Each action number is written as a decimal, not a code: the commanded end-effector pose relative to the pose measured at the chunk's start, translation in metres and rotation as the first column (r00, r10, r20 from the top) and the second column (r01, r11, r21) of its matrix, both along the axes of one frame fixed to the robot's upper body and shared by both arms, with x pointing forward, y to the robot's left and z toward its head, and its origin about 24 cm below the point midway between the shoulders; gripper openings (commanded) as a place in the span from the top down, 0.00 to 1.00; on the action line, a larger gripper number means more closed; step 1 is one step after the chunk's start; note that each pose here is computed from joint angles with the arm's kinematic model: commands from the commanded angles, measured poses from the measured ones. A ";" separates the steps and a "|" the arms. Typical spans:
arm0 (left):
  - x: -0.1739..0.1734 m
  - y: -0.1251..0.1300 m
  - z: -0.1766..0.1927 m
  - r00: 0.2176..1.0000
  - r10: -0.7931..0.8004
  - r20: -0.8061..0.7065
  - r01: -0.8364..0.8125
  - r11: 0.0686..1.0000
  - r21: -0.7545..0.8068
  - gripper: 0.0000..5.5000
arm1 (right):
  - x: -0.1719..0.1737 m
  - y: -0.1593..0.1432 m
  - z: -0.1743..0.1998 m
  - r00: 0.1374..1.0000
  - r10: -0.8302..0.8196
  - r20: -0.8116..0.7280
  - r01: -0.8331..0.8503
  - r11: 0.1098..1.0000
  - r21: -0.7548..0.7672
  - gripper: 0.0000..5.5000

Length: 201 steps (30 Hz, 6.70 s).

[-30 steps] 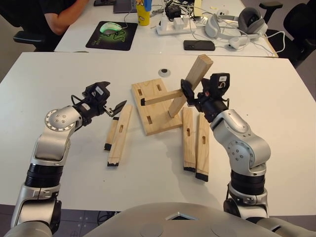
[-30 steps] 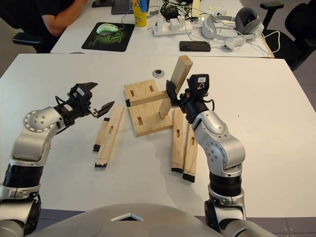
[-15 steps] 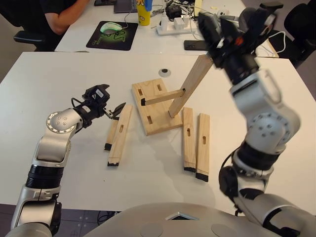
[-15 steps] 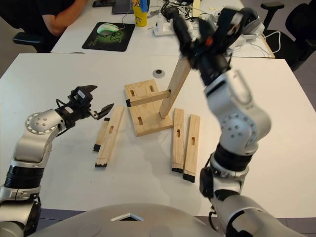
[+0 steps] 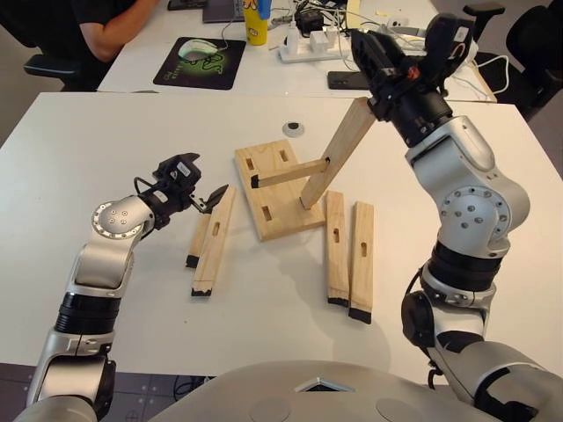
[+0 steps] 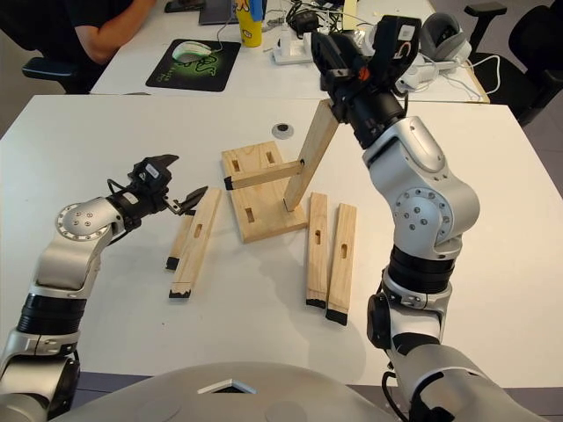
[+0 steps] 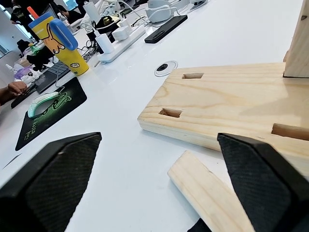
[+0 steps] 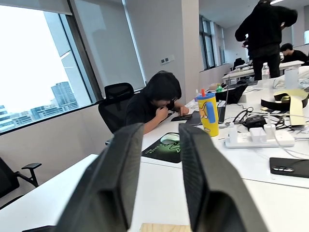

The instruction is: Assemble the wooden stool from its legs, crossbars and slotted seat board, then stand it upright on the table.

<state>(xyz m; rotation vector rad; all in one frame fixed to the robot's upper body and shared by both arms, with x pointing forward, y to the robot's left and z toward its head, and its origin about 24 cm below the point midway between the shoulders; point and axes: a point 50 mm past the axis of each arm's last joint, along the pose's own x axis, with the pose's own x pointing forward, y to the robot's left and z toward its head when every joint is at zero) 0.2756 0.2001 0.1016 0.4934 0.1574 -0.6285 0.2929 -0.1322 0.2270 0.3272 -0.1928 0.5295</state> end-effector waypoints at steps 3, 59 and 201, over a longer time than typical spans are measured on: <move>0.001 -0.003 0.000 1.000 0.008 0.012 -0.008 1.000 0.005 0.19 | 0.001 0.007 0.010 0.998 0.064 0.023 -0.065 0.997 0.039 0.94; -0.007 -0.010 -0.010 1.000 0.014 -0.021 -0.014 1.000 -0.020 0.19 | 0.006 0.009 -0.013 0.985 -0.123 -0.119 0.101 0.980 -0.170 0.99; 0.019 0.039 0.112 0.976 -0.216 0.006 0.167 0.738 -0.654 0.19 | -0.036 -0.050 0.055 0.793 0.601 0.101 -0.582 0.698 0.418 0.62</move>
